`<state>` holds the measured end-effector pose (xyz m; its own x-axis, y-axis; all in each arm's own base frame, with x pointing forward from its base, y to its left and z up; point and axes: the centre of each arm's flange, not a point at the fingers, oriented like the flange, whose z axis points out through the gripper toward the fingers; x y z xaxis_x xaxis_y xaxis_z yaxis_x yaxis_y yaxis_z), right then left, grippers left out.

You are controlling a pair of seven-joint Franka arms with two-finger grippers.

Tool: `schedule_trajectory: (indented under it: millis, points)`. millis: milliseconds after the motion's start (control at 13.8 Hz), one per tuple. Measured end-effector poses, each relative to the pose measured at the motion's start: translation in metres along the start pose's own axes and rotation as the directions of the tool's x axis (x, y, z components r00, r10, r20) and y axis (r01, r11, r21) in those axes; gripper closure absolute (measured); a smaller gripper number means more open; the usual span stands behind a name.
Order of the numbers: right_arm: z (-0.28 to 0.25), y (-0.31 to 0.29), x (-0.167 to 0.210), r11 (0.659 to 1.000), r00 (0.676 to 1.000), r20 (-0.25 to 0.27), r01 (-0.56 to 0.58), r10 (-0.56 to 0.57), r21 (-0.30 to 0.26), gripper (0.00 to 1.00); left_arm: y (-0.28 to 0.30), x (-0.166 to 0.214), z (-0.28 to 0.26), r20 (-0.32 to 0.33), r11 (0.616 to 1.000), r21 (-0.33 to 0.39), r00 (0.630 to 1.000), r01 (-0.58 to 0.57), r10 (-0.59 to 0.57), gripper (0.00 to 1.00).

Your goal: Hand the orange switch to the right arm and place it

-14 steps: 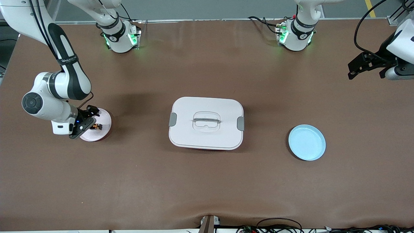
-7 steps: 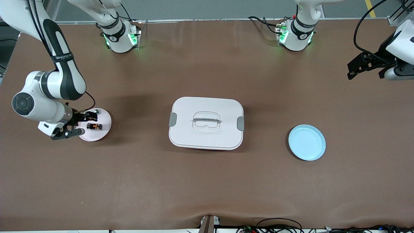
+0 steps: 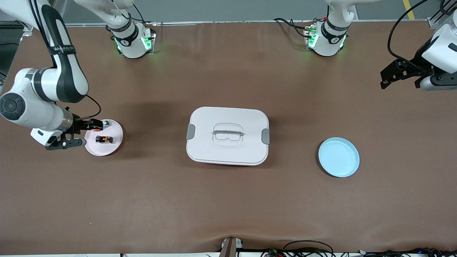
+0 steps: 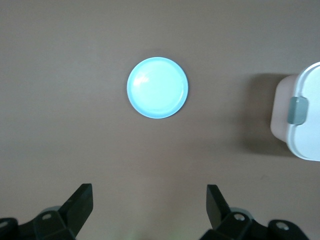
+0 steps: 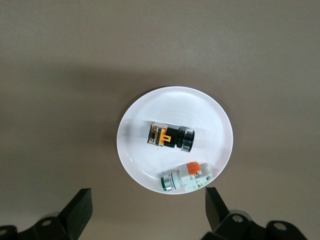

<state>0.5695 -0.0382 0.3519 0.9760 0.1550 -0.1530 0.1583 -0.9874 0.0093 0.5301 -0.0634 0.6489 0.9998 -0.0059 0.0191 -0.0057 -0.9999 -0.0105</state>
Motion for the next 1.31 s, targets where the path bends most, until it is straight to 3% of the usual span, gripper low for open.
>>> schedule_trajectory:
  millis: [871,1307]
  points:
    - [-0.183,-0.021,-0.029,1.000,0.996,-0.086,0.005,-0.006,-0.012,0.00,0.002,-0.009,-0.004,0.036,1.000,0.003,0.999,-0.003,0.003,0.00]
    - [-0.238,-0.024,-0.037,1.000,0.992,-0.126,0.006,-0.007,-0.011,0.00,0.003,-0.015,-0.007,0.050,1.000,0.006,0.999,-0.007,0.006,0.00]
